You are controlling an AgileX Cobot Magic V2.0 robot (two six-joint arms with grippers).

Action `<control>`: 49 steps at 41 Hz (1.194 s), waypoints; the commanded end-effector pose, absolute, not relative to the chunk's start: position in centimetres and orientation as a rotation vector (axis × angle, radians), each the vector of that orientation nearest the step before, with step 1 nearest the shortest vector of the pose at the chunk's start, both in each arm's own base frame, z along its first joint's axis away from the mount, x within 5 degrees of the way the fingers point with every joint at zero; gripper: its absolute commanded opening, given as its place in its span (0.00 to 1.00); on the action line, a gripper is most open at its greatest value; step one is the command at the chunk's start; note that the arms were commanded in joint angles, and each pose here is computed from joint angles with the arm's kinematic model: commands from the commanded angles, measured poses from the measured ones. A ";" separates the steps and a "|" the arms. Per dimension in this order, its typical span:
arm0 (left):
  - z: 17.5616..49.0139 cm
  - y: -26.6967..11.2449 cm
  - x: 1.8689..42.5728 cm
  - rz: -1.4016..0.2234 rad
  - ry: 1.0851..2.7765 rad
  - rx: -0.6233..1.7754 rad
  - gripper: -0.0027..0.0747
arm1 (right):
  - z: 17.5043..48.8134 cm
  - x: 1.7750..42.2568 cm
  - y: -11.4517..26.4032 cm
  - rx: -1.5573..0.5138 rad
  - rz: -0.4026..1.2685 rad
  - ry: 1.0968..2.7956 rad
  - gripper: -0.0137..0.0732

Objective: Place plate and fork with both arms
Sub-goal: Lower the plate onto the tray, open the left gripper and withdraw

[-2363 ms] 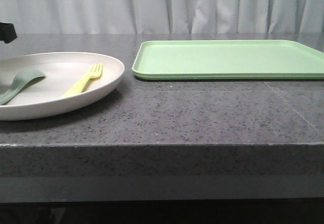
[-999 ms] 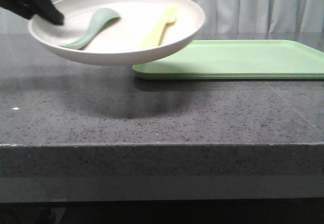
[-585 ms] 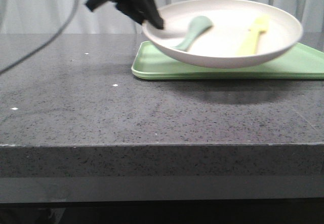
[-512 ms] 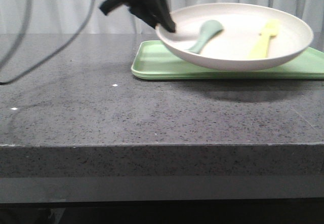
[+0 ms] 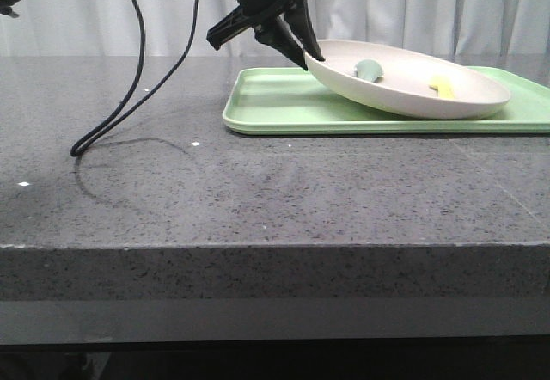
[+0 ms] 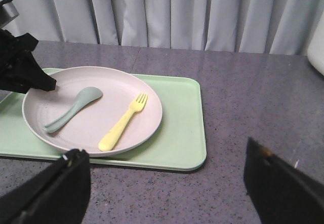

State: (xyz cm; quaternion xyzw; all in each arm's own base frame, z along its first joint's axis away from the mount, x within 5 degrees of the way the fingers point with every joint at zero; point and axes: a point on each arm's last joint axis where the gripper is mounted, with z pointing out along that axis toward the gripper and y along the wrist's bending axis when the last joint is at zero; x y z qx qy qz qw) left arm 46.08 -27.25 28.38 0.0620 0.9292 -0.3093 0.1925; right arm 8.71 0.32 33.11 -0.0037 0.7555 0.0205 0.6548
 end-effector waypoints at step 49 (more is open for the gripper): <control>44.3 -24.3 39.9 -0.935 2.156 0.429 0.01 | 34.7 8.9 0.3 -0.018 0.028 1.619 0.89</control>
